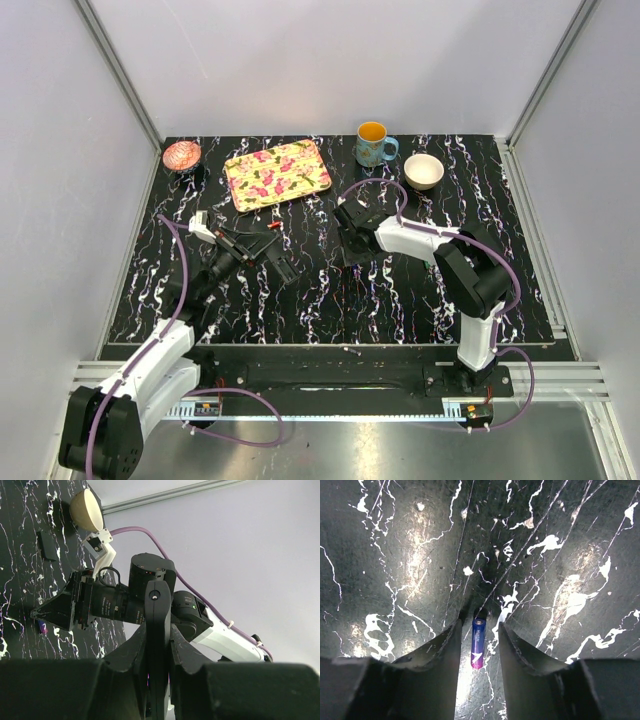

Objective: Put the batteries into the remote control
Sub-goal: Pick up the battery from the center of the board, then load the battery into the remote control.

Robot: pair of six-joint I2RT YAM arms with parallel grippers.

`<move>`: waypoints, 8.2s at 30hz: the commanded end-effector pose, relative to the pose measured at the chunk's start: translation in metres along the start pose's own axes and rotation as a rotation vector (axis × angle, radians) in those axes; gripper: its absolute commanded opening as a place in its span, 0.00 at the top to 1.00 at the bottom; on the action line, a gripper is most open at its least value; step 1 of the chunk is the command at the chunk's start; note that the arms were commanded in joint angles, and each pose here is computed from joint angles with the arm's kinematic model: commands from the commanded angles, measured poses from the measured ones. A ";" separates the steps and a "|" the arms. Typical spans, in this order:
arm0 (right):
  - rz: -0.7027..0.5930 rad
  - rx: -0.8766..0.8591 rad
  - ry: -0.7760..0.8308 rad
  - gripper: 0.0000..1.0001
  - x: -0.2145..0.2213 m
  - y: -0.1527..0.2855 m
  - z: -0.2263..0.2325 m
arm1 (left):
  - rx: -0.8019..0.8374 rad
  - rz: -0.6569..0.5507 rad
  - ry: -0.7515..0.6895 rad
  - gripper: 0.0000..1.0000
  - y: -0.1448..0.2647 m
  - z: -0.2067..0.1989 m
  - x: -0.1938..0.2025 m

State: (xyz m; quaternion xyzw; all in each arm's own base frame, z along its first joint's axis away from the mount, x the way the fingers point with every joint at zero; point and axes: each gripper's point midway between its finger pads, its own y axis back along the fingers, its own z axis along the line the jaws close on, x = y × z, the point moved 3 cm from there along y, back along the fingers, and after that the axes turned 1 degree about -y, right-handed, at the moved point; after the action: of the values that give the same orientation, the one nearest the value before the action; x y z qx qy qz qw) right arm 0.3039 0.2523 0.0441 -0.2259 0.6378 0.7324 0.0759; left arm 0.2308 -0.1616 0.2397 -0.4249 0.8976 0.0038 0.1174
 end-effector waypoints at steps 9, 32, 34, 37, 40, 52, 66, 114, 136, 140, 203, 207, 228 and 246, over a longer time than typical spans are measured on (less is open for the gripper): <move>-0.034 0.004 -0.009 0.83 -0.010 0.009 0.001 | 0.077 0.006 -0.028 1.00 0.002 -0.017 0.000; -0.717 -0.337 -0.004 1.00 -0.025 0.240 0.034 | 0.092 0.028 -0.012 1.00 -0.023 -0.021 0.007; -0.767 -0.380 0.006 1.00 -0.018 0.266 0.041 | 0.125 0.052 0.006 1.00 -0.034 -0.027 0.016; -0.763 -0.420 0.024 1.00 -0.011 0.285 0.048 | 0.166 0.076 0.030 1.00 -0.050 -0.034 0.025; -0.735 -0.452 0.091 1.00 -0.002 0.296 0.063 | 0.182 0.100 0.041 1.00 -0.065 -0.035 0.032; -0.717 -0.472 0.131 1.00 -0.001 0.285 0.088 | 0.250 0.163 0.048 1.00 -0.083 -0.041 0.055; -0.745 -0.417 0.118 1.00 -0.008 0.267 0.094 | 0.341 0.193 0.080 1.00 -0.080 -0.051 0.065; -0.561 -0.329 0.098 1.00 0.024 0.231 0.085 | 0.468 0.084 -0.016 1.00 -0.085 -0.092 0.050; -0.592 -0.239 0.062 0.81 0.004 0.241 0.083 | 0.453 0.093 -0.014 1.00 -0.082 -0.088 0.052; -0.601 -0.236 0.059 0.78 0.001 0.244 0.085 | 0.447 0.098 -0.010 1.00 -0.082 -0.085 0.053; -0.229 -0.842 -0.451 0.18 -0.014 0.264 0.077 | 0.547 0.109 -0.022 1.00 -0.084 -0.099 0.050; -0.230 -0.840 -0.478 0.23 -0.017 0.260 0.074 | 0.560 0.110 -0.026 1.00 -0.082 -0.102 0.050; -0.173 -0.815 -0.553 0.30 -0.019 0.232 0.063 | 0.584 0.110 -0.042 1.00 -0.078 -0.109 0.050; -0.131 -0.818 -0.570 0.37 -0.010 0.218 0.062 | 0.615 0.108 -0.054 1.00 -0.077 -0.120 0.049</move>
State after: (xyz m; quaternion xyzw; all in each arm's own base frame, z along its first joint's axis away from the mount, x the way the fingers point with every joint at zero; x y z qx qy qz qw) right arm 0.2104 0.2759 0.2528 -0.0708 0.2414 0.9464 0.2026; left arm 0.2613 -0.2780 0.2663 -0.3300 0.9273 -0.0947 0.1491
